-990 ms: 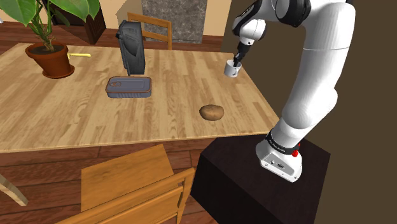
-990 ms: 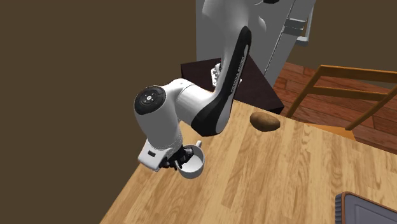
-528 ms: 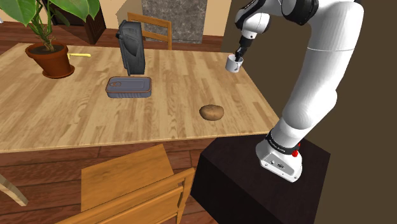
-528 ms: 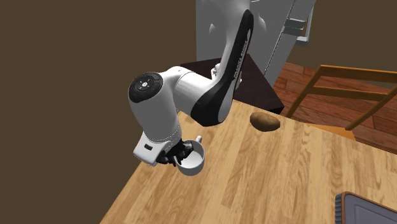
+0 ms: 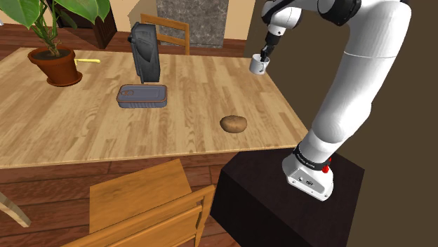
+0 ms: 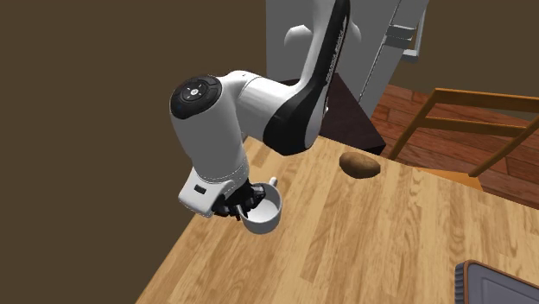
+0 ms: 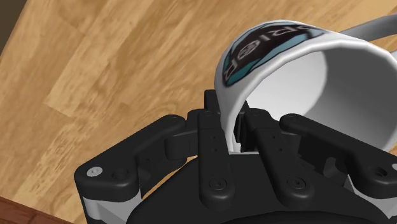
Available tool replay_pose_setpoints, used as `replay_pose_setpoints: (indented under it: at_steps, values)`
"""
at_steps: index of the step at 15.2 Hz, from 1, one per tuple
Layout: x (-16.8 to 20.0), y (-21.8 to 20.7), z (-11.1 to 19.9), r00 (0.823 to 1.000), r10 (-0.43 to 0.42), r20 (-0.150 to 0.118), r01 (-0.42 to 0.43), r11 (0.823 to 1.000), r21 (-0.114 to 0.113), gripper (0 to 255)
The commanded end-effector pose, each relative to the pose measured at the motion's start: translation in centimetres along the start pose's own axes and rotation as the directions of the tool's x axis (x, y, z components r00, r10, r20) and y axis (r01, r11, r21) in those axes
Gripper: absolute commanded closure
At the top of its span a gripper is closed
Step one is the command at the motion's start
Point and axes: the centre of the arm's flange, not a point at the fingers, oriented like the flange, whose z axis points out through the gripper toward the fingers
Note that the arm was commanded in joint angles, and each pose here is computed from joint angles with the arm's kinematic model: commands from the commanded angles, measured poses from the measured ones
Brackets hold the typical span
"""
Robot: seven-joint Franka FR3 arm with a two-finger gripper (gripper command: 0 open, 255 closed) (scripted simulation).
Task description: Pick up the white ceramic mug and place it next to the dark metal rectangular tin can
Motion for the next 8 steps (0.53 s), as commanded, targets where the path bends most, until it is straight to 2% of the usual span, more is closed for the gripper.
replay_pose_setpoints:
  at_steps: [1,8]
  values:
    - [0.5,-1.9,0.0,1.000,0.000,0.000,0.000,1.000,0.000,255]
    - [2.9,-10.8,0.7,1.000,0.000,0.000,0.000,1.000,0.000,255]
